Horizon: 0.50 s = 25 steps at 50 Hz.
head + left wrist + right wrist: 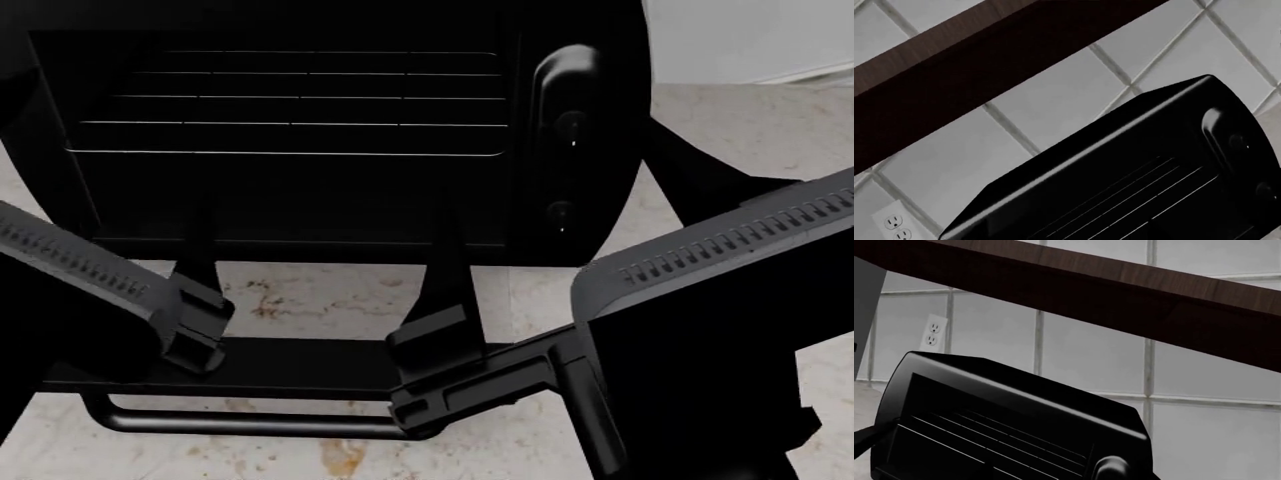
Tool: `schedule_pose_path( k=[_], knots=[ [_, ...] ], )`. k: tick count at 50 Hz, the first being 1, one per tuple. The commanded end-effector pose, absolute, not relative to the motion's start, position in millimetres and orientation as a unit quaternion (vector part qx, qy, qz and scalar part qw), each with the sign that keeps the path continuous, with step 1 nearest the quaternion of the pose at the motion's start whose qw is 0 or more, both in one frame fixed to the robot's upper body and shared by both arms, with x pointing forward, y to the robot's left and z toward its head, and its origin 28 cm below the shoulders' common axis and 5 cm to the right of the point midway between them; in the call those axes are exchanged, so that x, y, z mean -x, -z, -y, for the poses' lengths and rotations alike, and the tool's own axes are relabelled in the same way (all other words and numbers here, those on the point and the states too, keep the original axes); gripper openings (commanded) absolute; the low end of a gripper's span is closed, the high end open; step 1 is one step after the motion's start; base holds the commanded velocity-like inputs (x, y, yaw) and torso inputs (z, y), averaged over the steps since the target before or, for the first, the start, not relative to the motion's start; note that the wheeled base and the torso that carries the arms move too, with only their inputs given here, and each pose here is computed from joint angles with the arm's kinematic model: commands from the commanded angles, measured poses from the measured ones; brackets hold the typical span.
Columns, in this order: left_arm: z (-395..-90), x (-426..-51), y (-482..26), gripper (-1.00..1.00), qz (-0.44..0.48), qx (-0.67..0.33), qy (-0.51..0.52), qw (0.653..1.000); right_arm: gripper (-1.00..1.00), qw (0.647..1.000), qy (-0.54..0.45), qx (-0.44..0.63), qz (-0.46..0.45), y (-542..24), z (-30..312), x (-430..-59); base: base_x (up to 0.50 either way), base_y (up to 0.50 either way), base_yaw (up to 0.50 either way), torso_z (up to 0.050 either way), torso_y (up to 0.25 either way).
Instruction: Fully slide the toaster oven rack0 out.
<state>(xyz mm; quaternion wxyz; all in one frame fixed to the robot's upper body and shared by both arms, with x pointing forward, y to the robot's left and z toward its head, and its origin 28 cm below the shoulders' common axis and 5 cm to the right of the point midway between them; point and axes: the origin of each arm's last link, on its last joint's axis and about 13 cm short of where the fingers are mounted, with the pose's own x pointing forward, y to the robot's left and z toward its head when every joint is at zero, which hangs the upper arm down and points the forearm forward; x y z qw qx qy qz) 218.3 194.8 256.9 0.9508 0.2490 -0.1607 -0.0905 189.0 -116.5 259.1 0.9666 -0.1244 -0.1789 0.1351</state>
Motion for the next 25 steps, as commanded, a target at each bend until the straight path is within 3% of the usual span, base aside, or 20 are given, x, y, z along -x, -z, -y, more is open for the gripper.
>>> schedule_pose_path(
  k=[1,2,4,5,25],
  knots=[
    [-193.8,-250.3,-240.1,1.00,0.135,-0.428,0.078,0.890,1.00,0.968,-0.135,0.109,0.179,-254.9,119.9,-187.7,0.00,0.00,0.00,0.000,0.000],
    [-192.7,-253.0,-239.2,1.00,0.133,-0.445,0.079,0.882,1.00,0.968,-0.136,0.109,0.179,-254.6,119.8,-187.1,0.00,0.00,0.00,0.000,0.000],
    [-187.1,-277.1,-225.9,1.00,0.099,-0.543,0.094,0.828,1.00,0.968,-0.137,0.104,0.180,-252.1,119.8,-183.9,0.00,0.00,0.00,0.000,0.000],
    [-185.8,-280.8,-224.9,1.00,0.096,-0.553,0.095,0.822,1.00,0.968,-0.137,0.103,0.181,-251.6,119.9,-183.3,0.00,0.00,0.00,0.000,0.000],
    [-177.0,-334.1,-210.6,1.00,0.056,-0.638,0.092,0.762,1.00,0.969,-0.136,0.094,0.184,-250.3,123.9,-180.0,0.00,0.00,0.00,0.000,0.000]
  ],
)
